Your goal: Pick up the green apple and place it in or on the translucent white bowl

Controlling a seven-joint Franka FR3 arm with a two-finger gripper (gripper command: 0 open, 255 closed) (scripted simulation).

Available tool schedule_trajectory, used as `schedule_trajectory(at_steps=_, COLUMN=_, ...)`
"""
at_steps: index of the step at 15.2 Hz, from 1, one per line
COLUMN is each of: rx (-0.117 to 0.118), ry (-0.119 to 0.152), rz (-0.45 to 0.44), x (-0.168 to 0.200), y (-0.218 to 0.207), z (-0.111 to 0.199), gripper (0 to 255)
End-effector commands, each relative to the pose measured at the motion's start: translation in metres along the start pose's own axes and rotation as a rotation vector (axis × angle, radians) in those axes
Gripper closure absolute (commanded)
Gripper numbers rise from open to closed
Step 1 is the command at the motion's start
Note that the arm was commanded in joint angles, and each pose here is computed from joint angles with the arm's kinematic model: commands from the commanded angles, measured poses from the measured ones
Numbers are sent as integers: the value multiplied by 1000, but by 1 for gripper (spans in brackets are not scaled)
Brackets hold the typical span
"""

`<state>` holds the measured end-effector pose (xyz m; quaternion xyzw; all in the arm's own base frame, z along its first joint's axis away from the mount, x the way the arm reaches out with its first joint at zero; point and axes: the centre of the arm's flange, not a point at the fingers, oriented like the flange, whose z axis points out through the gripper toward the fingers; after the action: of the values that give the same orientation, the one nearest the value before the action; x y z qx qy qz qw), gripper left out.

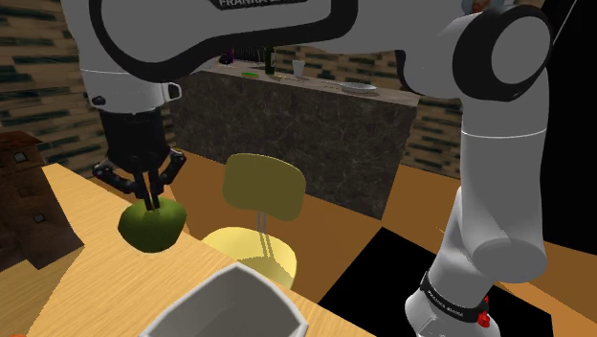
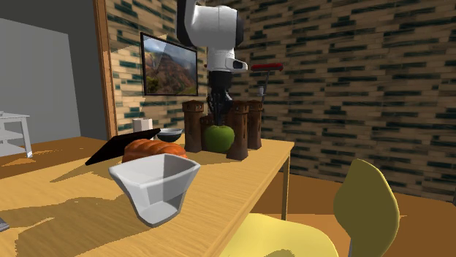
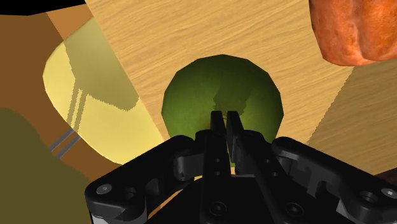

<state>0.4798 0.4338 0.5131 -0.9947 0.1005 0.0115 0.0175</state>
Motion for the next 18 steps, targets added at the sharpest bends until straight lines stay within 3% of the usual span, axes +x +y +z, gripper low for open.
schedule_trajectory(at_steps=1, rx=0, ry=0, rz=0, x=-1, y=0, z=-10, gripper=255)
schedule_trajectory(at_steps=15, rx=0, ry=0, rz=0, x=-3, y=-2, z=-84, gripper=255)
schedule_trajectory(at_steps=18, rx=0, ry=0, rz=0, x=-41, y=4, z=-93, gripper=255)
